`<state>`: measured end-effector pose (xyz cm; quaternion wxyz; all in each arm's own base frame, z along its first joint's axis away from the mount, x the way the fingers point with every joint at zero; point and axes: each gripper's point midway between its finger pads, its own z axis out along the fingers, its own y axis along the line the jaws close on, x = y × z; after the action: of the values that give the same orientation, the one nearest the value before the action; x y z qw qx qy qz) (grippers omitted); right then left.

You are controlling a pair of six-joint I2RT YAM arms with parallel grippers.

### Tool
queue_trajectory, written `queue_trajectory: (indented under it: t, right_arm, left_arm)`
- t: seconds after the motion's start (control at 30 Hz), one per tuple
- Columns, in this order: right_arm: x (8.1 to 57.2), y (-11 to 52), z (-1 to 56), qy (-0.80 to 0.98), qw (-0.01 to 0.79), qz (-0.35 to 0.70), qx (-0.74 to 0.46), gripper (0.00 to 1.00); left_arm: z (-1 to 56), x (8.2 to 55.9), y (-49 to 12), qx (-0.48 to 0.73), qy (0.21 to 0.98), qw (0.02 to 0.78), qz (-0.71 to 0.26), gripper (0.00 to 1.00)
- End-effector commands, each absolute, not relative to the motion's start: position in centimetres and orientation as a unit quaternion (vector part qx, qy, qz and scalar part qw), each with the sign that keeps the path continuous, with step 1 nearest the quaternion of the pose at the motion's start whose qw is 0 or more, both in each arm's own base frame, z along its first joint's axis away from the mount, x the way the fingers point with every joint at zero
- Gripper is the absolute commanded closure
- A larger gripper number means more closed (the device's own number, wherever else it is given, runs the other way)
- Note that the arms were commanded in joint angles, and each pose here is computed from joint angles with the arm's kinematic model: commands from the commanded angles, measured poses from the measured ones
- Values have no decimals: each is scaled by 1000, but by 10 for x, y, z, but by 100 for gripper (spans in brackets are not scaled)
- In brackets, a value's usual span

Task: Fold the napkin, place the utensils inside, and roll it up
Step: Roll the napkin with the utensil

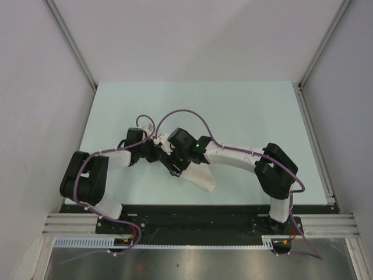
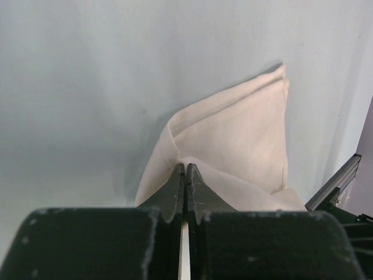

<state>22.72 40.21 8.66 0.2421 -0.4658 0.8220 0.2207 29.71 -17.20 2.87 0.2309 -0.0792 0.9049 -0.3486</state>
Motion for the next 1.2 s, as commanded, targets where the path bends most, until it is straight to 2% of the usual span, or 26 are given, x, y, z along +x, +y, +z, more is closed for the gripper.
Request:
queue_trajectory:
  t: [0.0, 0.63, 0.93, 1.03, 1.07, 1.13, 1.17]
  right_arm:
    - [243, 399, 89, 816, 305, 171, -461, 35]
    - [244, 386, 37, 821, 283, 104, -485, 34]
    - [251, 377, 19, 840, 256, 102, -466, 40]
    - [251, 373, 13, 848, 229, 124, -461, 45]
    - [249, 373, 12, 849, 221, 135, -461, 47]
    - [248, 373, 14, 851, 203, 169, -453, 50]
    - [247, 372, 14, 853, 196, 181, -450, 51]
  left_arm:
    - [25, 308, -174, -84, 910, 223, -340, 100]
    - [19, 325, -183, -86, 907, 212, -355, 100]
    - [25, 334, -189, -84, 900, 216, -369, 99]
    - [33, 339, -191, -82, 895, 225, -377, 83]
    - [38, 342, -192, -80, 892, 230, -380, 69]
    - [46, 345, -192, -71, 892, 237, -379, 55]
    - [50, 351, -190, -63, 892, 248, -372, 44]
